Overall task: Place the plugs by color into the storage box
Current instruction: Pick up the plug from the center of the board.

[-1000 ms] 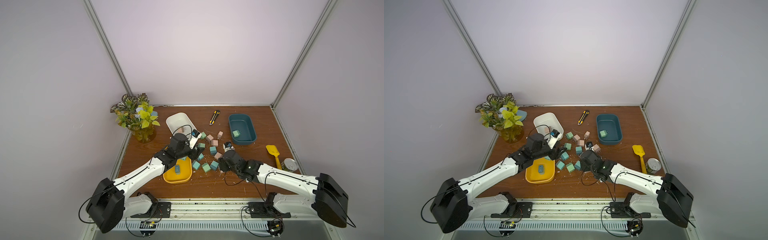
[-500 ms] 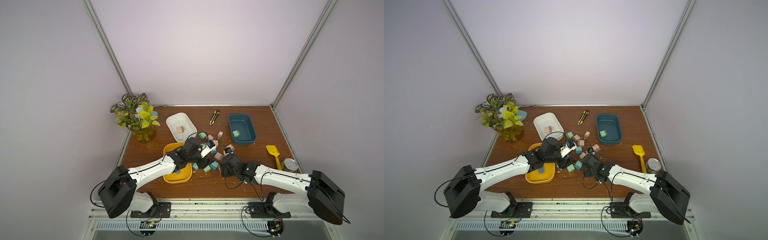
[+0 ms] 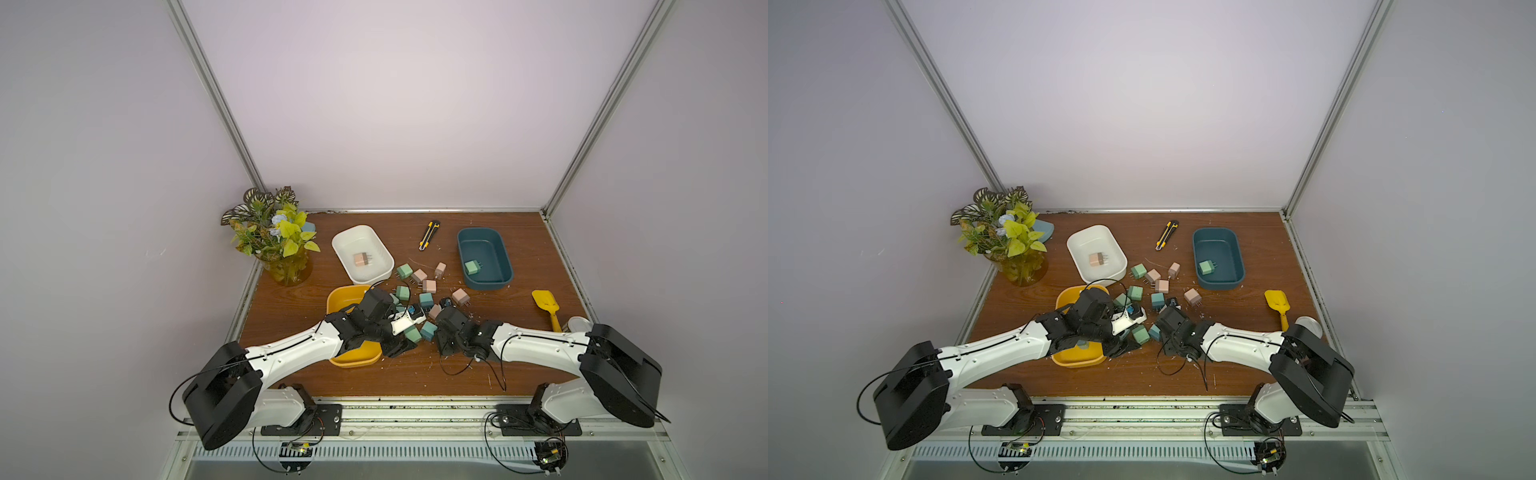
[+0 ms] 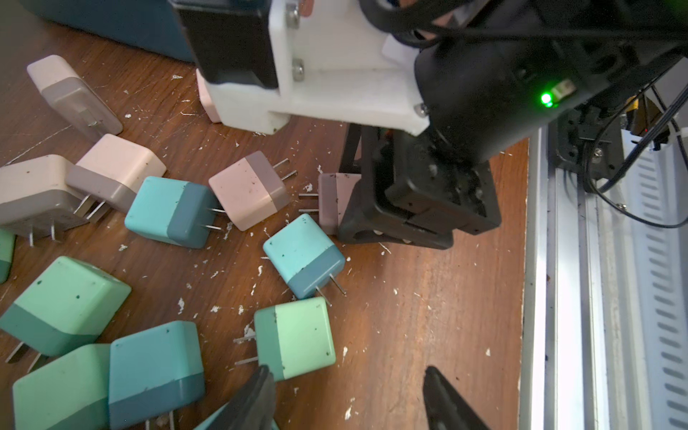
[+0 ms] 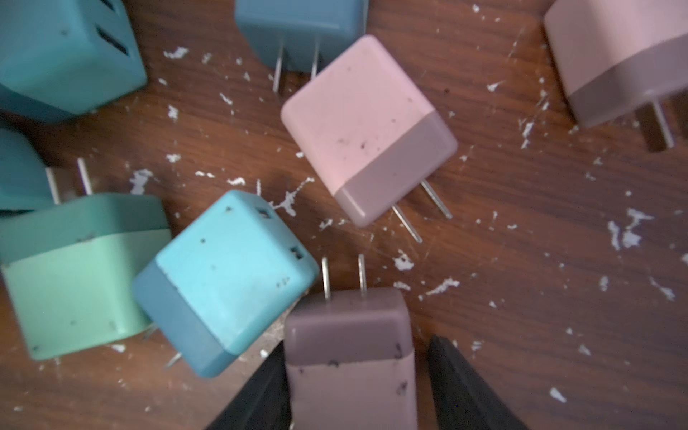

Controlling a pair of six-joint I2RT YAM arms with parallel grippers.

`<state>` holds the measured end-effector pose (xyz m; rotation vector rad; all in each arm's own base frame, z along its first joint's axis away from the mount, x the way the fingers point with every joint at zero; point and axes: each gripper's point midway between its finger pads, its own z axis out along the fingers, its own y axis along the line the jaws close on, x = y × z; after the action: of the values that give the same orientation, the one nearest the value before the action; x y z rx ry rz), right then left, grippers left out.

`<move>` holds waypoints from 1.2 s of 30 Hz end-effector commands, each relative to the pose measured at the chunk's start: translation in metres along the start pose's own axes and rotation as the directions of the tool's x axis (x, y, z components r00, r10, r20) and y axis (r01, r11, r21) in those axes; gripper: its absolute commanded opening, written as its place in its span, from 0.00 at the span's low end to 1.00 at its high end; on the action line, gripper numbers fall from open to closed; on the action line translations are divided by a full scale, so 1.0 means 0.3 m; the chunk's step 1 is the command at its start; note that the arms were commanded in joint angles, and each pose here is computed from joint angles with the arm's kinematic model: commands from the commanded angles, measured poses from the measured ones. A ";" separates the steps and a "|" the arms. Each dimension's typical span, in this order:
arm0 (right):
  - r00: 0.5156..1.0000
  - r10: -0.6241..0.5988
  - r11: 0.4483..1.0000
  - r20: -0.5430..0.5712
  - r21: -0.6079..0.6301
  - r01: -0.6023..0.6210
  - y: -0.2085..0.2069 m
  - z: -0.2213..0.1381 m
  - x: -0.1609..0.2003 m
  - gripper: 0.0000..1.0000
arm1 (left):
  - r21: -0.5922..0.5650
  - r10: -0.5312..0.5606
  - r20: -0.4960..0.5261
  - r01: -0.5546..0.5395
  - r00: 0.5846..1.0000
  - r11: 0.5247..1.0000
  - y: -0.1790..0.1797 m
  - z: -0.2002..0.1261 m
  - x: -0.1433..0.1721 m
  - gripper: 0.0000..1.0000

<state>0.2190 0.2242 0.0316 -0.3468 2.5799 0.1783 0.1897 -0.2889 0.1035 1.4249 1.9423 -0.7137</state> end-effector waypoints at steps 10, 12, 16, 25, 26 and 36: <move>0.997 0.034 0.999 0.063 -0.028 -0.032 0.008 -0.068 -0.068 0.48 | 0.009 0.051 0.003 -0.051 0.999 0.999 0.003 0.018 -0.020 0.65; 0.997 0.036 0.999 0.070 -0.023 -0.035 0.003 -0.075 -0.073 0.47 | 0.008 0.053 0.000 -0.053 0.999 0.999 0.004 0.020 -0.017 0.65; 0.995 0.045 0.999 0.086 -0.020 -0.043 0.001 -0.095 -0.093 0.47 | 0.003 0.040 -0.016 -0.040 0.999 0.999 0.017 0.036 -0.015 0.66; 0.978 0.028 0.999 0.206 -0.039 -0.020 0.047 -0.183 -0.254 0.47 | -0.034 0.004 -0.021 -0.005 1.000 0.999 0.050 0.043 -0.041 0.65; 0.976 0.017 0.999 0.216 -0.030 -0.011 0.048 -0.189 -0.270 0.47 | -0.045 0.007 -0.013 -0.008 1.000 0.999 0.055 0.038 -0.047 0.65; 0.960 -0.030 0.998 0.279 -0.042 0.044 0.135 -0.191 -0.422 0.47 | -0.253 -0.102 0.051 0.112 0.993 0.961 0.239 -0.048 -0.068 0.65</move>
<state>0.2715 0.2685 0.1310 -0.3479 2.3522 0.2543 0.2381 -0.2814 0.1104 1.2699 1.9954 -0.5612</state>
